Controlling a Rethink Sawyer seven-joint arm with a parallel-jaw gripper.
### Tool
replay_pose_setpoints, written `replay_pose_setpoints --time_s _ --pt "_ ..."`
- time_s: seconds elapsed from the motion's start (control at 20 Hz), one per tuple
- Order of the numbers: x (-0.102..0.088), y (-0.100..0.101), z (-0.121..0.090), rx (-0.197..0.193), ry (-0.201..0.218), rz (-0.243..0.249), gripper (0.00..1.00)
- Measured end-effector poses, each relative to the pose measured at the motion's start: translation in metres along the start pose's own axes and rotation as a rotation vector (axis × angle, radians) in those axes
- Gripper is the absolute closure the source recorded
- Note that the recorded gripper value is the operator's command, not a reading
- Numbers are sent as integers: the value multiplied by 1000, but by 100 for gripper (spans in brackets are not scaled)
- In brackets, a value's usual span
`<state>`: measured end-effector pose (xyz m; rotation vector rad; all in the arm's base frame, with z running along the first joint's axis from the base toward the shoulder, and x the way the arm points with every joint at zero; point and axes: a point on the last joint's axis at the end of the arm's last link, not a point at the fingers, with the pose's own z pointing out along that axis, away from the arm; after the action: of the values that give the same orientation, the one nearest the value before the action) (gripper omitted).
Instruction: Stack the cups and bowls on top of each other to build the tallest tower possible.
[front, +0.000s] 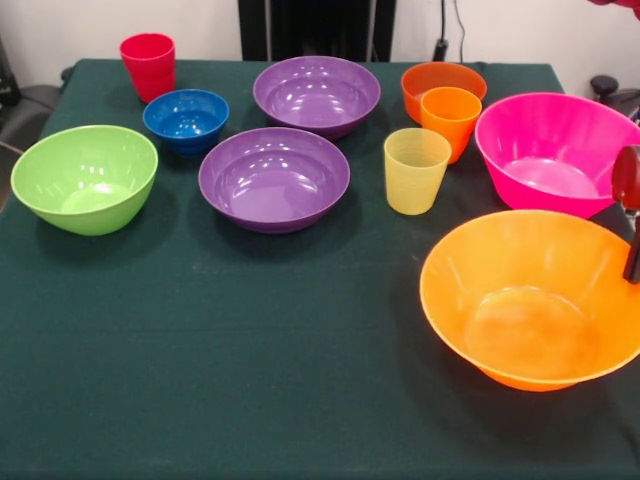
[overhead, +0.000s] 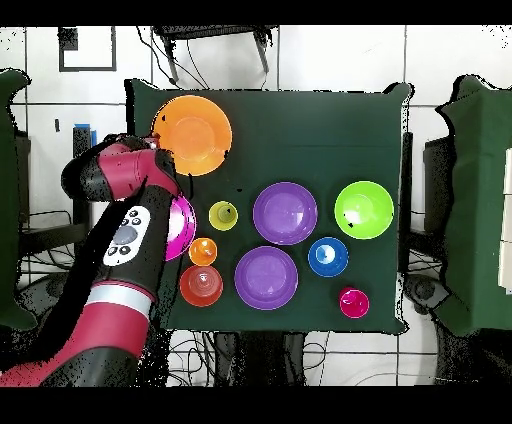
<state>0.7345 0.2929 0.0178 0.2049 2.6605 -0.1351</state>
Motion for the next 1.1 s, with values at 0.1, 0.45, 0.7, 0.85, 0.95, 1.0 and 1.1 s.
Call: replay_pose_setpoints --time_s 0.1,0.45,0.7,0.85,0.95,1.0,1.1 --pt "-6 0 -6 -7 -6 8 100" --pt "-27 -23 -19 -89 46 156 100" --pt "-50 -61 -22 -152 71 296 100" --pt "-68 -90 -24 -187 74 381 100" --pt "-73 -99 -24 -197 75 406 100" --pt "-80 -115 -24 -213 81 446 100" --pt "-85 -129 -23 -231 93 482 100"
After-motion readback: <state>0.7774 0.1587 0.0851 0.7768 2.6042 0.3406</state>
